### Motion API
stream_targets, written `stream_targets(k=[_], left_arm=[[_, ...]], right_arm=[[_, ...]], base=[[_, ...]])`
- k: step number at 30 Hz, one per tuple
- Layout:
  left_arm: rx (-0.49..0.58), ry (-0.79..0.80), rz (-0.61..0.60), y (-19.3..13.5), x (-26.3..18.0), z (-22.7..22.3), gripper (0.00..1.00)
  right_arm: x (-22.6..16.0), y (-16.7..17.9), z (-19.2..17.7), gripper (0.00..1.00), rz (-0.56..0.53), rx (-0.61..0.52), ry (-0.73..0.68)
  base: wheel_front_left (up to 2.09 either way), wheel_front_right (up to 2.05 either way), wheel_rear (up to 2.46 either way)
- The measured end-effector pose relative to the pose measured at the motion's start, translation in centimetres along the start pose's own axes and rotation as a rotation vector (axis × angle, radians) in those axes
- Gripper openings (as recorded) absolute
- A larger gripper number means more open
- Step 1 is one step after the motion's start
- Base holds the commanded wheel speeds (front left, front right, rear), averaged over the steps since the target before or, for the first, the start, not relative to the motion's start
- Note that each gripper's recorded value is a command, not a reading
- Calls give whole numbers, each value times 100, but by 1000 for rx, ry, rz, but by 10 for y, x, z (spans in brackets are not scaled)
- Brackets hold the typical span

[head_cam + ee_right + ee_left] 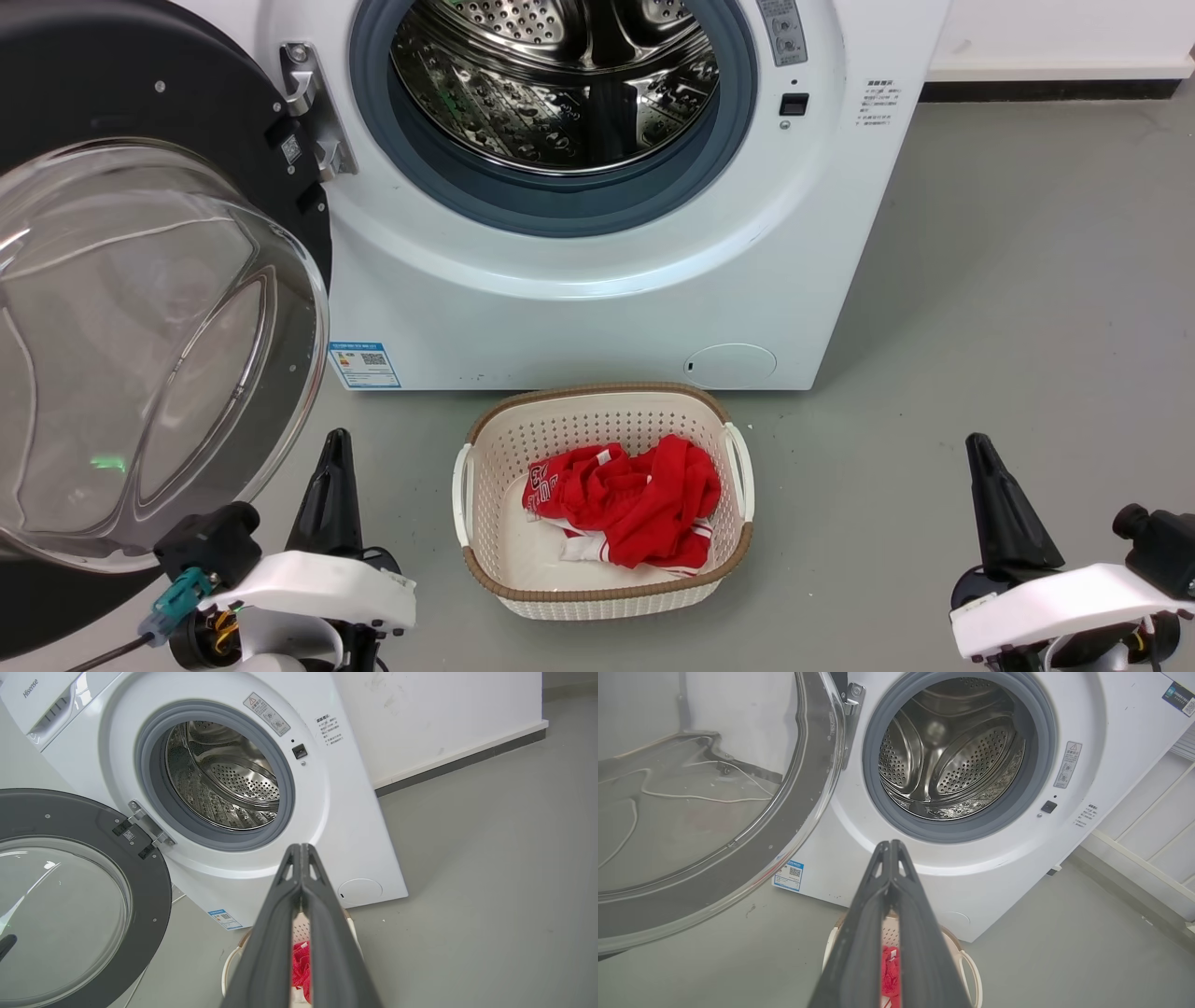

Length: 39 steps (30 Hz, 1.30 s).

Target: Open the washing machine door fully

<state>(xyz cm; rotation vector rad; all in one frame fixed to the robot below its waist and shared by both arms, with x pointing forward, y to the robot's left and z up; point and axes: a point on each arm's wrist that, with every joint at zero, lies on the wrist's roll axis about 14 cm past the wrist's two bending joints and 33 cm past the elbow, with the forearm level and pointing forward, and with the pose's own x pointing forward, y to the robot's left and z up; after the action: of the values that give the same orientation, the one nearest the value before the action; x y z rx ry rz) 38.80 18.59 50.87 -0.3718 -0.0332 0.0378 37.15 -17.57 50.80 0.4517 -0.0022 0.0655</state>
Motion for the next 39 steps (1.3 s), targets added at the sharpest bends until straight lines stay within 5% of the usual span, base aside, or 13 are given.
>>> stream_targets(k=[39], left_arm=[[-601, 82, 55, 13, 1, -10, 0]], right_arm=[[8, -14, 1, 0, -51, 559, -5]], base=[[0, 0, 0]])
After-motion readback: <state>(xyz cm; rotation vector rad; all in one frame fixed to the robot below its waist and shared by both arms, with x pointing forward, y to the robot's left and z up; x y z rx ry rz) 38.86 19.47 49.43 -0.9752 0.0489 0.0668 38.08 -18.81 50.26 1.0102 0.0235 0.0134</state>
